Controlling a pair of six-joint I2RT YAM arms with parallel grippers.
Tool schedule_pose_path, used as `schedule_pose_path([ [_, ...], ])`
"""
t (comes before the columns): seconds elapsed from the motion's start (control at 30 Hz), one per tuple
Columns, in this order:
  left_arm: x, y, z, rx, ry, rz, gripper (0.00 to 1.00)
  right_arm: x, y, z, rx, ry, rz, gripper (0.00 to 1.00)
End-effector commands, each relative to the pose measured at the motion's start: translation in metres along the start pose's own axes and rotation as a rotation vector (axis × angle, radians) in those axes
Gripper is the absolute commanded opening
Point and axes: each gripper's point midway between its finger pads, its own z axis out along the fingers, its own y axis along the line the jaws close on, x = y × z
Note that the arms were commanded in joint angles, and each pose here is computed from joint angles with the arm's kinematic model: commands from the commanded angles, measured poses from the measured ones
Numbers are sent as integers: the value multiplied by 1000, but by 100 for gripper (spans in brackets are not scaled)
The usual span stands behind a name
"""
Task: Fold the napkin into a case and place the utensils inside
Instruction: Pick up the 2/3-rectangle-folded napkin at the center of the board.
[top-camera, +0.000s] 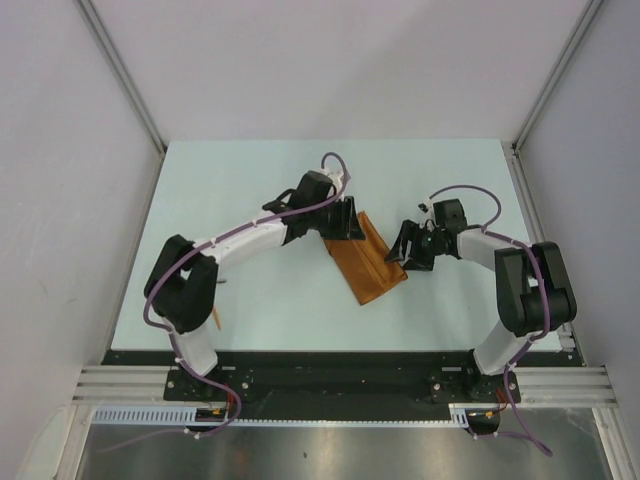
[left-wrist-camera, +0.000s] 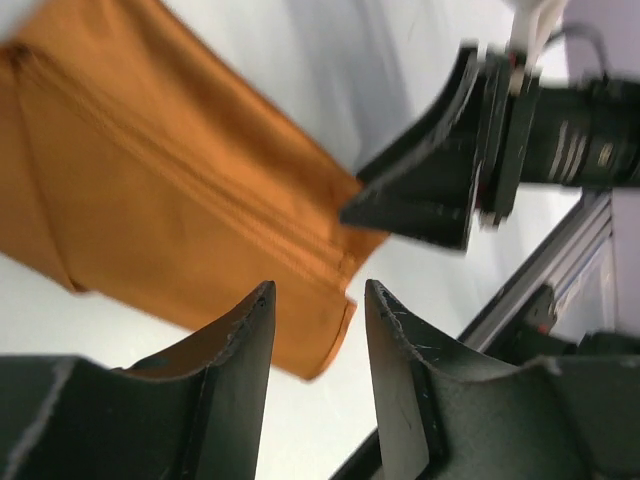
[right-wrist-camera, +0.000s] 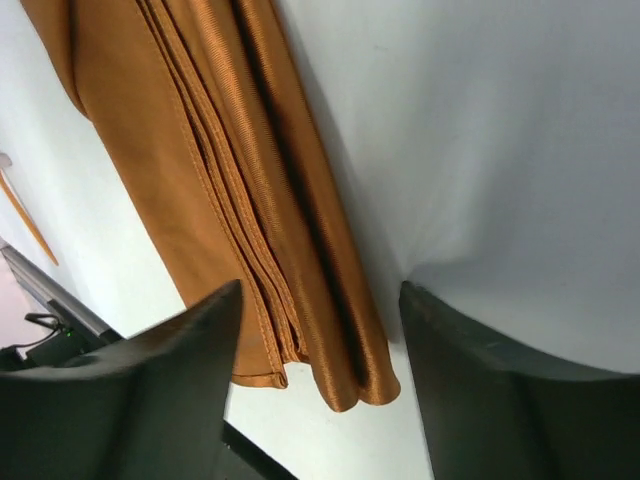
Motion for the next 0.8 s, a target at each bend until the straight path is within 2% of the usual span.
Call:
schedule_pose_path([
  [0.0, 12, -13, -25, 48, -13, 77, 45, 13, -6, 8, -10, 20, 13, 60],
  [0.03, 20, -7, -26, 34, 0, 73, 45, 16, -6, 7, -17, 22, 17, 52],
  [0.1, 23, -6, -32, 26, -4, 78, 45, 24, -1, 6, -36, 21, 21, 46],
  [0.13, 26, -5, -37, 26, -7, 78, 45, 28, 1, 6, -42, 26, 25, 34],
  [0.2, 29, -6, -41, 34, -5, 79, 45, 31, 12, 3, -75, 18, 25, 22],
  [0.23, 30, -7, -44, 34, -7, 81, 45, 43, 14, 5, -84, 31, 42, 13],
  [0.33, 40, -10, -44, 34, -2, 104, 45, 58, 32, 2, -119, 24, 79, 8],
  [0.5, 56, -17, -45, 21, -36, 177, 45, 76, 67, -6, -197, -10, 114, 9],
  [0.63, 59, -11, -50, -30, -90, 180, 44, 68, 51, -12, -134, -45, 111, 10],
  [0.73, 54, -16, -54, -17, -109, 175, 44, 61, 52, -16, -165, -54, 129, 8],
  [0.77, 53, -17, -55, -16, -111, 178, 44, 70, 59, -14, -193, -26, 142, 8],
])
